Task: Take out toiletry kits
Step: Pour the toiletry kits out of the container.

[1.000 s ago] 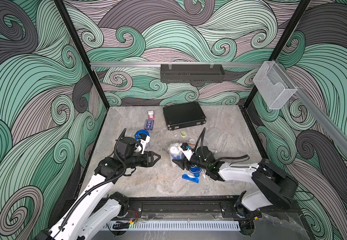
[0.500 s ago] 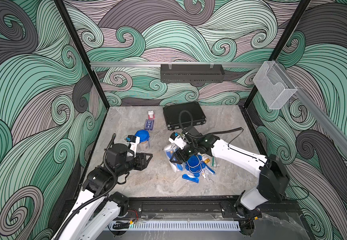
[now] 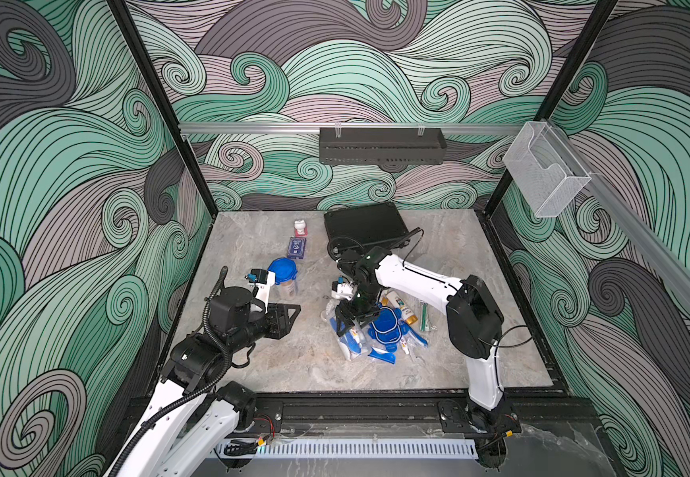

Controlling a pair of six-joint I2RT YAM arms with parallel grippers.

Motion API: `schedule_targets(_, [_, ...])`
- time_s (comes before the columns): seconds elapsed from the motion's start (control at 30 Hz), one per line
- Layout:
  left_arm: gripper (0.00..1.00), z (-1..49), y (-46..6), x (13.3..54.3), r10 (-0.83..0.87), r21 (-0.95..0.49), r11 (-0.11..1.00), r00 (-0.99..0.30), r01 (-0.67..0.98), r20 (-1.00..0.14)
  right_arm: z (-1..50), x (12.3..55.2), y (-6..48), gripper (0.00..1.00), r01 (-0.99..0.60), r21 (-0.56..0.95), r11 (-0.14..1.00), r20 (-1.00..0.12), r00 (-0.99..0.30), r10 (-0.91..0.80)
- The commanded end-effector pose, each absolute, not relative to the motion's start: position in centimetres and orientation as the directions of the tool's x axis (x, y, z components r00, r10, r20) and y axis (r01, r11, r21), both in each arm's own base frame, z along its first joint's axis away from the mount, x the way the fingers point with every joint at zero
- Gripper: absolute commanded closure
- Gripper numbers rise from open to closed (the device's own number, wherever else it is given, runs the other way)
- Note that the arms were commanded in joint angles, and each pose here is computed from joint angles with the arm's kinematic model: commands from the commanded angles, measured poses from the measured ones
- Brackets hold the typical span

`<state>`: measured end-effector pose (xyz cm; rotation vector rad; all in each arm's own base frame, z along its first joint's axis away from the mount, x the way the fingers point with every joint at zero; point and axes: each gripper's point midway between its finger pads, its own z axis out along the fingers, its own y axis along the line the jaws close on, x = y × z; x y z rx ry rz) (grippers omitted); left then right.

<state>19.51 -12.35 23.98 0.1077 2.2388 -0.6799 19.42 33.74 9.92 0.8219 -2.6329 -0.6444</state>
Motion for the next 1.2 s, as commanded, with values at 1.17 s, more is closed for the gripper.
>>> schedule_targets(1.17, [0.39, 25.0, -13.5, 19.7, -0.120, -0.464, 0.822, -0.696, 0.330, -0.708, 21.3, 31.0, 42.6, 0.50, 0.457, 0.888, -0.062, 0.461, -0.881, 0.107])
